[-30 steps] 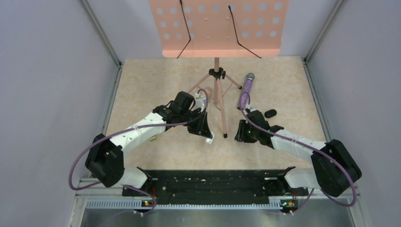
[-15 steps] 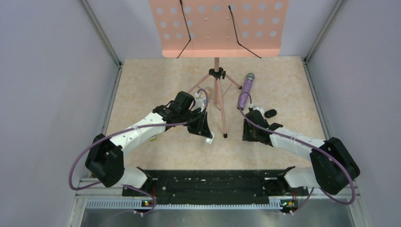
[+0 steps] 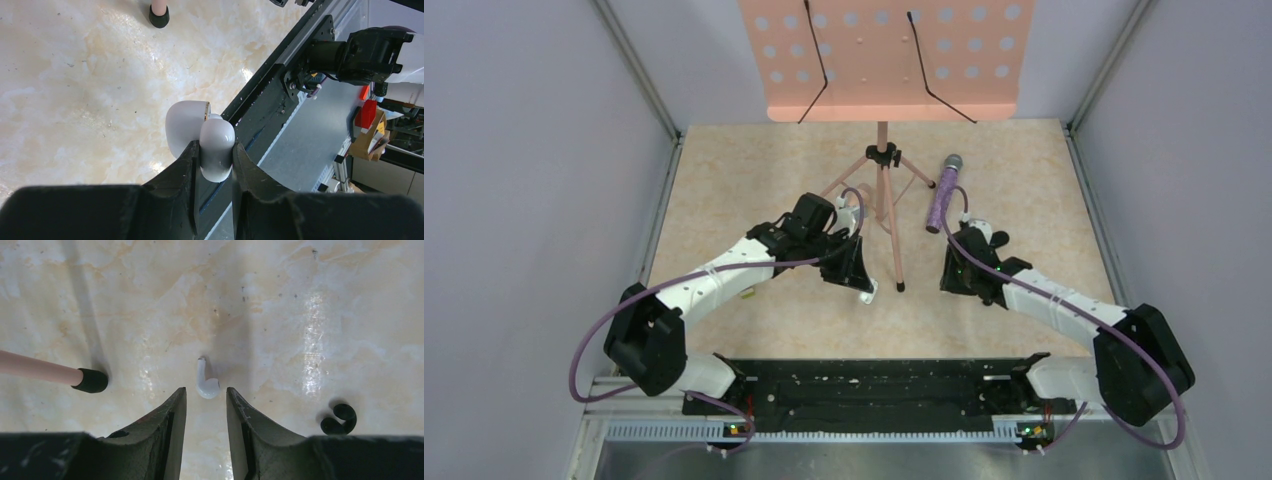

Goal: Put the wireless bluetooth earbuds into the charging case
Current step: Adjust the left earbud at the center of the board.

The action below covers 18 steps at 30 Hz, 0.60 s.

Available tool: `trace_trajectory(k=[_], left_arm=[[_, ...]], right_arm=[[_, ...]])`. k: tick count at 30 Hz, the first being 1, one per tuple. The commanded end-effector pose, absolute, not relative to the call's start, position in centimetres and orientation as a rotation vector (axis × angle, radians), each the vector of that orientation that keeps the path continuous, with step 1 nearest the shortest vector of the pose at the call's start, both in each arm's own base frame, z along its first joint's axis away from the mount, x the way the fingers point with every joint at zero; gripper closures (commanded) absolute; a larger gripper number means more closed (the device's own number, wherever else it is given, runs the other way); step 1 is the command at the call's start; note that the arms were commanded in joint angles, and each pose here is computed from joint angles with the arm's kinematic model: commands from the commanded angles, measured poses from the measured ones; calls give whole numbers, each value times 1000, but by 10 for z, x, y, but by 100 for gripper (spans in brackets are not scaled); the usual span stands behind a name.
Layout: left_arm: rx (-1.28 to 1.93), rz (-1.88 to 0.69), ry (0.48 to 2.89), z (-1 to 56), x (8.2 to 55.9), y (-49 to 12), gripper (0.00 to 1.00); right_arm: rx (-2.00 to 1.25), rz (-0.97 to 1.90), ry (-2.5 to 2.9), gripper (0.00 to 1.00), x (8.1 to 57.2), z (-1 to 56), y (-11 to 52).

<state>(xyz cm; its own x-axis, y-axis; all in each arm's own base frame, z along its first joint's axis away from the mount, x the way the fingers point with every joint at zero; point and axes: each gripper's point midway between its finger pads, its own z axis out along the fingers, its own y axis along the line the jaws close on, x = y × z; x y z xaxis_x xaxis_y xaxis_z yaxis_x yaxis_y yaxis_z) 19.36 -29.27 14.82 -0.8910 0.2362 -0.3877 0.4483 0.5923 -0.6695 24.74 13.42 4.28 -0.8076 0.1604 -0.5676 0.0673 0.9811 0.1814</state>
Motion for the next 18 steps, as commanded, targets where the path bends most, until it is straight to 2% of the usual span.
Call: trace_trajectory(k=[1,18], left_arm=[[580,-1211,2475,167,198,-295,100],[576,-1217,2471,169,199,-297,100]], right_arm=[[167,328,2467,65,257,62,153],[33,214,2555,65,248,37,142]])
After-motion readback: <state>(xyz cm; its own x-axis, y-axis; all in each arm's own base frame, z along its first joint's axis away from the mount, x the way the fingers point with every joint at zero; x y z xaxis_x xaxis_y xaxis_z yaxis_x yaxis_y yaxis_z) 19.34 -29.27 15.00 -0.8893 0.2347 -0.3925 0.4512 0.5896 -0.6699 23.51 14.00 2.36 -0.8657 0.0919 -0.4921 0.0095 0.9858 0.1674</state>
